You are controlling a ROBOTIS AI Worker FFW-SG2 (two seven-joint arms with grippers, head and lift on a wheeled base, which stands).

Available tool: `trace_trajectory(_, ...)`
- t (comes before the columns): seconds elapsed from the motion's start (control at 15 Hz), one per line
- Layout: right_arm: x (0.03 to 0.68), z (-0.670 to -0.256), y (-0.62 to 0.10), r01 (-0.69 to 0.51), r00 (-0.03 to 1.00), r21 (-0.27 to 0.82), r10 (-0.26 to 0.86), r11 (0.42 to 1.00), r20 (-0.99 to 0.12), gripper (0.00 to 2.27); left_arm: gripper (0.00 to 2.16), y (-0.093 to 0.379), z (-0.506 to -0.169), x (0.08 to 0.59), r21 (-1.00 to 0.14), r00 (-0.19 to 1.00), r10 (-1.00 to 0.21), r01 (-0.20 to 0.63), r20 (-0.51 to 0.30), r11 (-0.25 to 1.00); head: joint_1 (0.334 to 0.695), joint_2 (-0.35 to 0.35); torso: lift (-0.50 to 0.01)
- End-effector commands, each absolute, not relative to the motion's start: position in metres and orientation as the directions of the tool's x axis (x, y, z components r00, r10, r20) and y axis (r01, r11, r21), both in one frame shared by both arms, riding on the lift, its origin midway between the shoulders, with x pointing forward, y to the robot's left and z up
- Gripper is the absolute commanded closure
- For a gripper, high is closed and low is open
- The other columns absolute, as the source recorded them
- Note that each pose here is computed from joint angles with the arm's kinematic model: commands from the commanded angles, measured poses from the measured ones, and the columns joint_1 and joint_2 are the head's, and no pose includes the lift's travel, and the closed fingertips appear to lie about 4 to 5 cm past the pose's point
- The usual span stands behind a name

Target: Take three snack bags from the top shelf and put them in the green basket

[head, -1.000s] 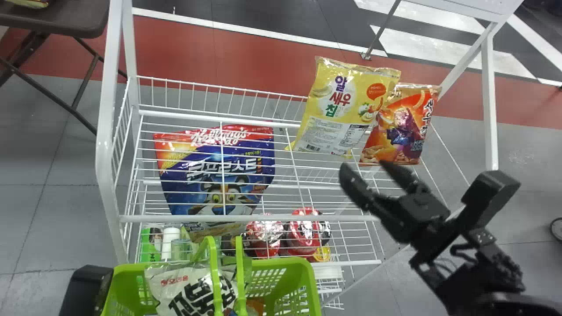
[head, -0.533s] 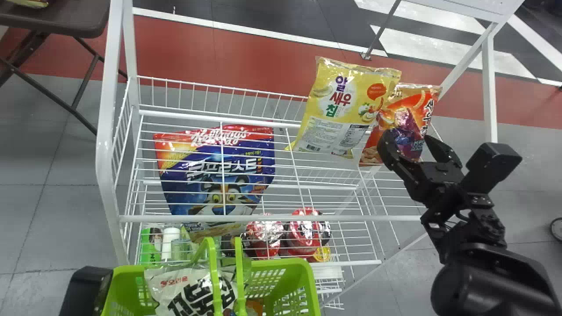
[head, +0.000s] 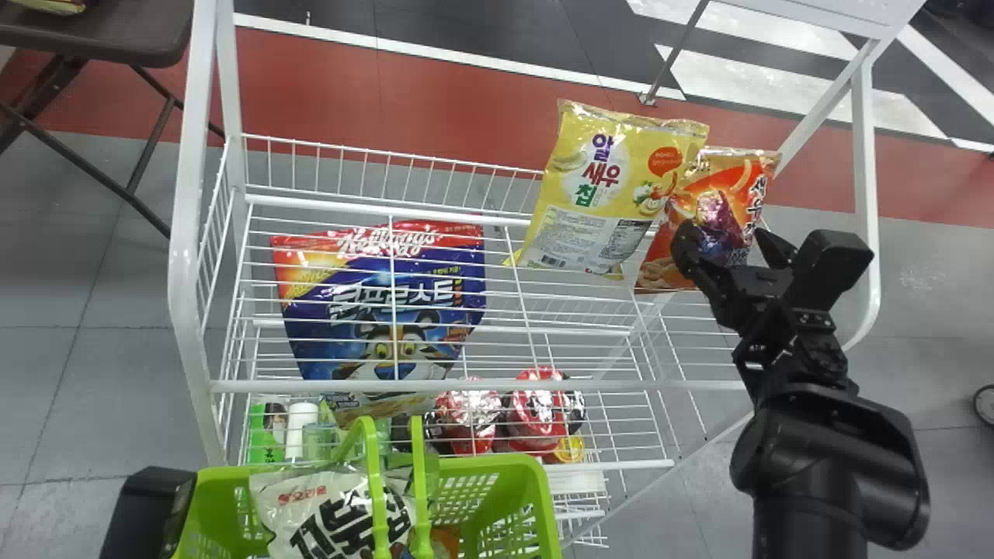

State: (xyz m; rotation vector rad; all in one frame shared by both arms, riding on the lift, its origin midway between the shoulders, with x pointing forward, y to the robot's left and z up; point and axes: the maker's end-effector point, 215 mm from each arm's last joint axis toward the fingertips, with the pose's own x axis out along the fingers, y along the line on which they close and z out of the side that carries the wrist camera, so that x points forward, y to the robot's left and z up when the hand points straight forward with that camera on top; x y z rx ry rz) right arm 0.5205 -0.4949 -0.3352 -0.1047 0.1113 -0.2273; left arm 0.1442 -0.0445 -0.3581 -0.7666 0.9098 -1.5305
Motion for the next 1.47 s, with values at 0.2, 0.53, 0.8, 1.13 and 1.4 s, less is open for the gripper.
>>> trace_trajectory(0.2,0.536,-0.354,-0.52,0.216,0.957,-0.14,-0.238,0.966,-0.164,0.51,1.16,-0.045,-0.36,0.144,-0.873,-0.147,-0.989,0.485,-0.019,-0.055,0.695,-0.35,-0.04)
trace_trajectory(0.53,0.528,-0.371,-0.53,0.258,0.935,-0.109,-0.277,0.96,-0.222,2.07,1.16,-0.045,-0.362,0.144,-0.875,-0.147,-0.989,0.483,-0.027,-0.047,0.695,-0.35,-0.04)
trace_trajectory(0.8,0.511,-0.369,-0.542,0.321,0.919,-0.076,-0.33,0.944,-0.217,2.07,1.16,-0.044,-0.363,0.143,-0.876,-0.148,-0.989,0.48,-0.031,-0.045,0.695,-0.35,-0.04)
trace_trajectory(1.13,0.49,-0.362,-0.533,0.298,0.931,0.025,-0.285,0.954,-0.227,2.07,1.16,-0.045,-0.362,0.141,-0.876,-0.149,-0.988,0.48,-0.03,-0.046,0.695,-0.35,-0.04)
trace_trajectory(1.4,0.461,-0.338,-0.507,0.25,0.954,0.065,-0.234,0.966,-0.185,2.07,1.16,-0.045,-0.363,0.137,-0.88,-0.151,-0.988,0.473,-0.028,-0.047,0.695,-0.35,-0.04)
